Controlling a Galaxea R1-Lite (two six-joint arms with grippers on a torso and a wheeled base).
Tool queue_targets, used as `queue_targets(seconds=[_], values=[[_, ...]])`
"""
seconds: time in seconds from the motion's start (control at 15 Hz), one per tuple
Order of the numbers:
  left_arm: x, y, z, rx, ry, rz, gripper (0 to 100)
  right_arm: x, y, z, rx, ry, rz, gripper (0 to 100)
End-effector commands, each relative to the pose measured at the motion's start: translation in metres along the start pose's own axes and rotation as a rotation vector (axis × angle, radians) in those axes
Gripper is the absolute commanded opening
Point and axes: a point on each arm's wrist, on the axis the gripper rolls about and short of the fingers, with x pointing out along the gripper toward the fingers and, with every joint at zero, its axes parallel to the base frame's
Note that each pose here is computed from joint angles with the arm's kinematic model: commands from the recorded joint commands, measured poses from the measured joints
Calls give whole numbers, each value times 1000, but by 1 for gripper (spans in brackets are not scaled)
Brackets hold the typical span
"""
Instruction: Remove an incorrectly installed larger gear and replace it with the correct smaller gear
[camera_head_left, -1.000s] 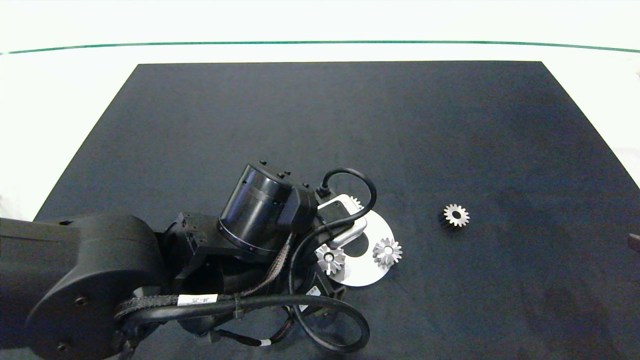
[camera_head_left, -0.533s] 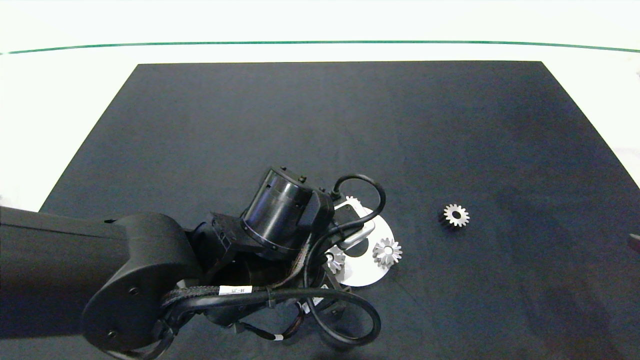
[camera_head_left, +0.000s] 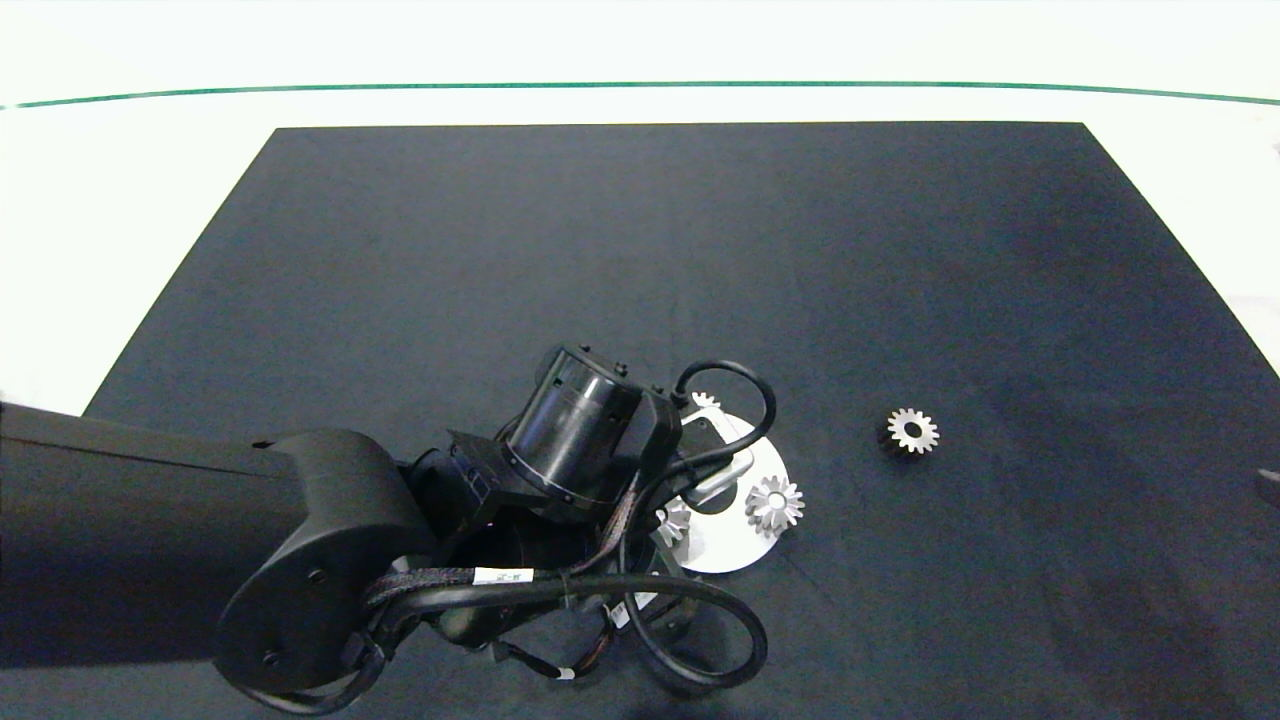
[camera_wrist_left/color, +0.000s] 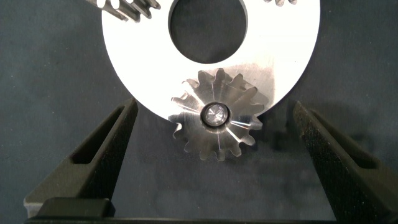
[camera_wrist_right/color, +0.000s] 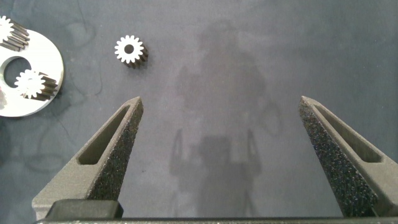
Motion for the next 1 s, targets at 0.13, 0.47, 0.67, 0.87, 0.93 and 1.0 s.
queue_targets(seconds=[0.13,0.47,0.67,0.87,0.93,1.0], values=[[2,1,2,1,-1,3,93,0,0,0,0,-1,0,100],[5,0,1,3,6,0,84,-1,0,0,-1,-2,1,100],[5,0,1,3,7,0,78,-1,0,0,-1,-4,1,100],[5,0,1,3,8,-1,72,-2,0,0,-1,-5,1,100],[5,0,1,3,8,-1,69,-2,0,0,-1,-7,1,100],[5,0,1,3,8,-1,68,-2,0,0,-1,-7,1,100]])
